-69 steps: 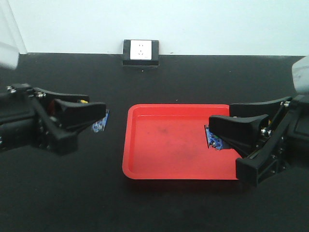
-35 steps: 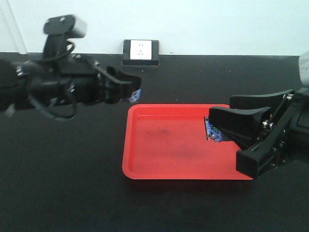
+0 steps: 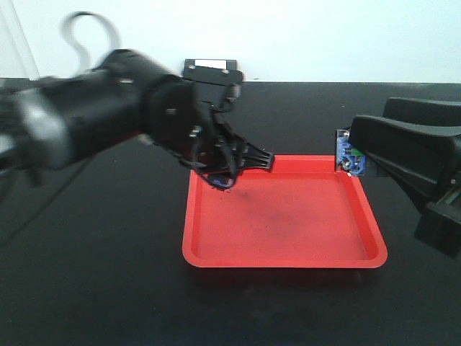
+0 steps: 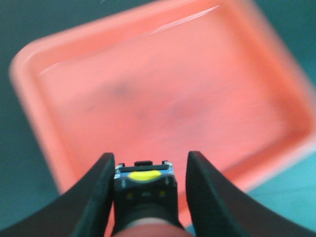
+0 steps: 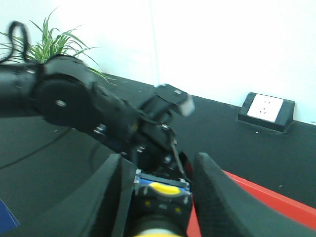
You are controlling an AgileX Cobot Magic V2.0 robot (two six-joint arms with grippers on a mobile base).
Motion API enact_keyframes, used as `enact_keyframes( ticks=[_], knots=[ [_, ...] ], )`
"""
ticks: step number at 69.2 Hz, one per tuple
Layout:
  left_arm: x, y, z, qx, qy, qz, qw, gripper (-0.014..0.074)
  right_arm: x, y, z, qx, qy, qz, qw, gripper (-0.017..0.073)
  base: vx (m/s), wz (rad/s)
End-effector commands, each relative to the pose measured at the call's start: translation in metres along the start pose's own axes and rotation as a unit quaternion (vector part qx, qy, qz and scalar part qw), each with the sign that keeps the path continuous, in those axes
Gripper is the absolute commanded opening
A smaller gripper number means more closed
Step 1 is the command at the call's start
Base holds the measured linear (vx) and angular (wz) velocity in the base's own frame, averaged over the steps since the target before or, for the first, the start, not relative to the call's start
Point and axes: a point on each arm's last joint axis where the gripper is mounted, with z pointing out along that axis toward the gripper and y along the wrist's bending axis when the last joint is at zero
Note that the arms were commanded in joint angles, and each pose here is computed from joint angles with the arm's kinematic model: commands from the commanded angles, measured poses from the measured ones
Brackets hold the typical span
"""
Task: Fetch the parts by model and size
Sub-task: 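Swing the left gripper with the red-capped switch over the tray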
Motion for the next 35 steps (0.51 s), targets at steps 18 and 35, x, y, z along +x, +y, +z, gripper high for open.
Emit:
enact_keyframes(
  ticks=[18, 35],
  knots=[
    [-0.031, -0.016, 0.033, 0.001, -0.007, -0.067, 0.998, -0.0006, -0.019, 0.001, -0.006, 0.002, -0.062, -0.006, 0.998, -0.0005, 0.00, 0.00],
    [-0.023, -0.008, 0.081, -0.014, 0.035, -0.094, 0.995, -0.0006, -0.019, 0.001, -0.006, 0.003, -0.062, -0.008, 0.998, -0.0005, 0.00, 0.00]
  ],
)
